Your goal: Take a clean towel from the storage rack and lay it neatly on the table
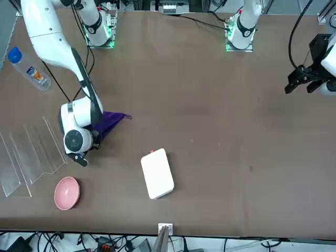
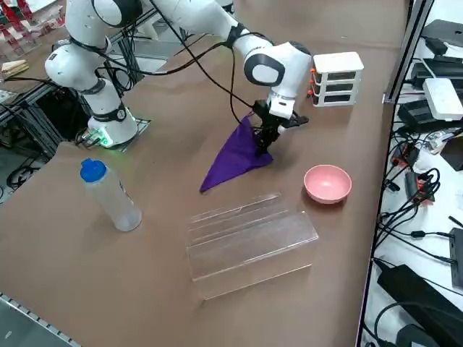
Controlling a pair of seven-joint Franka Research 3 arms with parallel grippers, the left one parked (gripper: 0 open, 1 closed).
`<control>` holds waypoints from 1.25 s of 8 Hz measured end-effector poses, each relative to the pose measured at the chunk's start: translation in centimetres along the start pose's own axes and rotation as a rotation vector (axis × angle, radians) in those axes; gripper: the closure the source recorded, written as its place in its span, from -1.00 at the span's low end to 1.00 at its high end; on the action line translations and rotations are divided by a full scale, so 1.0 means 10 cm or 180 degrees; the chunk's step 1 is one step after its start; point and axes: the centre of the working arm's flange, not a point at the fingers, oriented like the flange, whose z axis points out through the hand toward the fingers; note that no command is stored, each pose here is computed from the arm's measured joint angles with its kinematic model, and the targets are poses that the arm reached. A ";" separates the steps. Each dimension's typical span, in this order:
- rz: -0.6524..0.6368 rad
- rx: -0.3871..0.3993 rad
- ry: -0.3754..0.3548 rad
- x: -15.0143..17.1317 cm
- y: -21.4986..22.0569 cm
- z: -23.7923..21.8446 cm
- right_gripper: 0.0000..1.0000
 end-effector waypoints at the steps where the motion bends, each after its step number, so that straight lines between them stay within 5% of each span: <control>1: -0.0003 0.0003 0.0004 0.01 0.01 -0.01 0.97; 10: 0.0154 -0.1102 -0.0892 -0.53 0.25 0.14 0.97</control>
